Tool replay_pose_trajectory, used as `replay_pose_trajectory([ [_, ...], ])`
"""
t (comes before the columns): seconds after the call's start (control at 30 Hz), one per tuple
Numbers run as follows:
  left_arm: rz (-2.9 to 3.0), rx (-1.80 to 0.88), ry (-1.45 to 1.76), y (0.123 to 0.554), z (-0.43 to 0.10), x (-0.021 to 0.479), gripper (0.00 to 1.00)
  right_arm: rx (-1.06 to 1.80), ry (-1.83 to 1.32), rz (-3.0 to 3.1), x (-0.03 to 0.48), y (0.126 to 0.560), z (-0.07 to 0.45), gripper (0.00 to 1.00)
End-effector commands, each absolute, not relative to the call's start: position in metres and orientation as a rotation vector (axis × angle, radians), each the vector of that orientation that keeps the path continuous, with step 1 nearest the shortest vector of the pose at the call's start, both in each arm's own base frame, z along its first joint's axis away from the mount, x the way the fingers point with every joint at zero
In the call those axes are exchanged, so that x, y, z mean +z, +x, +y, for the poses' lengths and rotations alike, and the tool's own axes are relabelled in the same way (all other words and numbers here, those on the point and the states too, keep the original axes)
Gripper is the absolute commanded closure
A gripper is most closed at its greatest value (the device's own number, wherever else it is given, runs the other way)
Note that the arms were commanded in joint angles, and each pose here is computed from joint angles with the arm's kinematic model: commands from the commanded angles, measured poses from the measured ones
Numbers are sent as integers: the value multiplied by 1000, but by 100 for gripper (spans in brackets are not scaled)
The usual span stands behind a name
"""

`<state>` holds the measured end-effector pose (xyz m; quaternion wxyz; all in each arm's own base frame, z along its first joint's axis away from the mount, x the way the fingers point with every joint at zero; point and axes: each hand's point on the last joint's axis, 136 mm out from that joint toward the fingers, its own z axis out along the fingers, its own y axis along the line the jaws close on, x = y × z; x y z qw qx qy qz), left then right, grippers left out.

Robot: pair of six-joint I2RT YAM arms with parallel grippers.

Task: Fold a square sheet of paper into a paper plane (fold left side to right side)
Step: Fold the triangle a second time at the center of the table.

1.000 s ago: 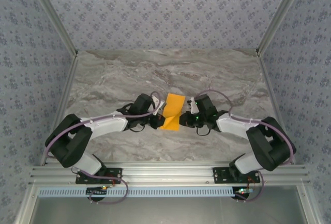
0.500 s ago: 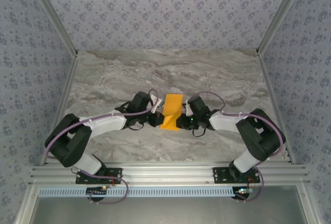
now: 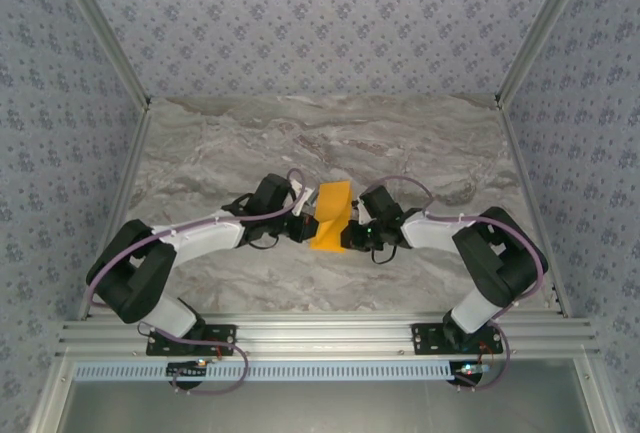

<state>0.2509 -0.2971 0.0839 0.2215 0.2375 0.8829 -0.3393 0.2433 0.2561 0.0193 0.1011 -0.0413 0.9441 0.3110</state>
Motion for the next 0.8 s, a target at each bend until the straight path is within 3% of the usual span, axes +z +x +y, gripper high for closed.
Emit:
replay_pose_trajectory([
  [0.0,2400,-936,655,257,-296,102,100,852,-179,2818,14,242,254,91],
  [0.77,2486,-764,752,272,-293,76,100,828,-221,2837,13,240,254,91],
])
